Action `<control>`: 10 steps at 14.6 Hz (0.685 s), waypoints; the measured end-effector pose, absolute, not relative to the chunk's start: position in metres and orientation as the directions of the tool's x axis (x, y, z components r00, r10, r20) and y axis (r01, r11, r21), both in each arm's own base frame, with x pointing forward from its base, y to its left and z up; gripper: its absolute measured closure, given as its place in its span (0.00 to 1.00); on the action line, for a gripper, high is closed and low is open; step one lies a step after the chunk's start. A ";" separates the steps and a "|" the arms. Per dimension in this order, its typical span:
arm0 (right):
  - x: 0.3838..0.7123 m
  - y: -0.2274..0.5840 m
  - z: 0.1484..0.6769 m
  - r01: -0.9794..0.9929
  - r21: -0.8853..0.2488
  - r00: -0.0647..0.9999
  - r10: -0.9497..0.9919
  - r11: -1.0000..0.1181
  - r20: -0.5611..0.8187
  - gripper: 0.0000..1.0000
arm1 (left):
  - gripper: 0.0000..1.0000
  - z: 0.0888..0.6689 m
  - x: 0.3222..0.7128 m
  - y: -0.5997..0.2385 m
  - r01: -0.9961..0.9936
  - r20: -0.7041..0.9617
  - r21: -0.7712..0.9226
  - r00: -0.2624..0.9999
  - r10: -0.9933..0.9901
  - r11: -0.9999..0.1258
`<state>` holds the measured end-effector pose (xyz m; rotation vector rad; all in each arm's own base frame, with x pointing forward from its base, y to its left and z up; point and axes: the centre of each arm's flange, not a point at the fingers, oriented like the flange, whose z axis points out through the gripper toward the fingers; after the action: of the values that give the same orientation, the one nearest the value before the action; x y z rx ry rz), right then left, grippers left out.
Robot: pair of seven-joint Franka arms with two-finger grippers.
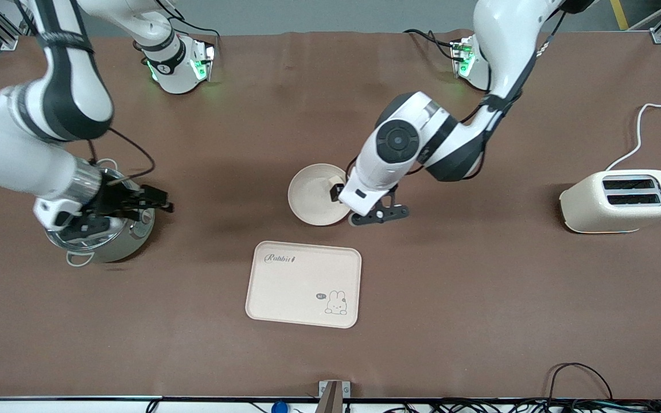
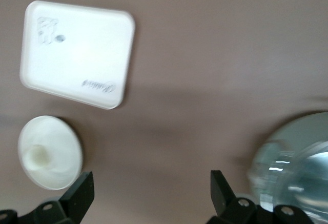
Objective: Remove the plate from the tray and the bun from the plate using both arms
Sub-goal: 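Lower the plate onto the table while the left gripper reaches the bun, then grasp the white bun with the left gripper while the right gripper withdraws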
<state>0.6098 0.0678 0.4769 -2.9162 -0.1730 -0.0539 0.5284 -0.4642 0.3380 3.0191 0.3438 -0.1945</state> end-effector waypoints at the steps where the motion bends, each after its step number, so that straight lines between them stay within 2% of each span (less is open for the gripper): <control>1: 0.614 0.062 0.500 0.107 -0.168 0.994 0.099 -0.980 0.056 0.00 | 0.00 0.327 0.522 -0.472 0.262 -0.125 0.050 0.959 0.254 -0.964; 6: 0.616 0.027 0.573 0.045 -0.067 0.997 0.041 -0.997 0.062 0.00 | 0.00 0.280 0.480 -0.512 0.373 -0.104 -0.053 0.921 0.376 -0.926; 10: 0.595 0.003 0.623 0.007 -0.039 0.997 0.004 -0.999 0.071 0.00 | 0.04 0.243 0.451 -0.530 0.379 -0.103 -0.109 0.915 0.390 -0.919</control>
<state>0.5951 0.0027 0.6227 -3.1000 -0.0089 -0.1096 0.4511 -0.5304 0.2426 3.1590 0.6359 -0.1990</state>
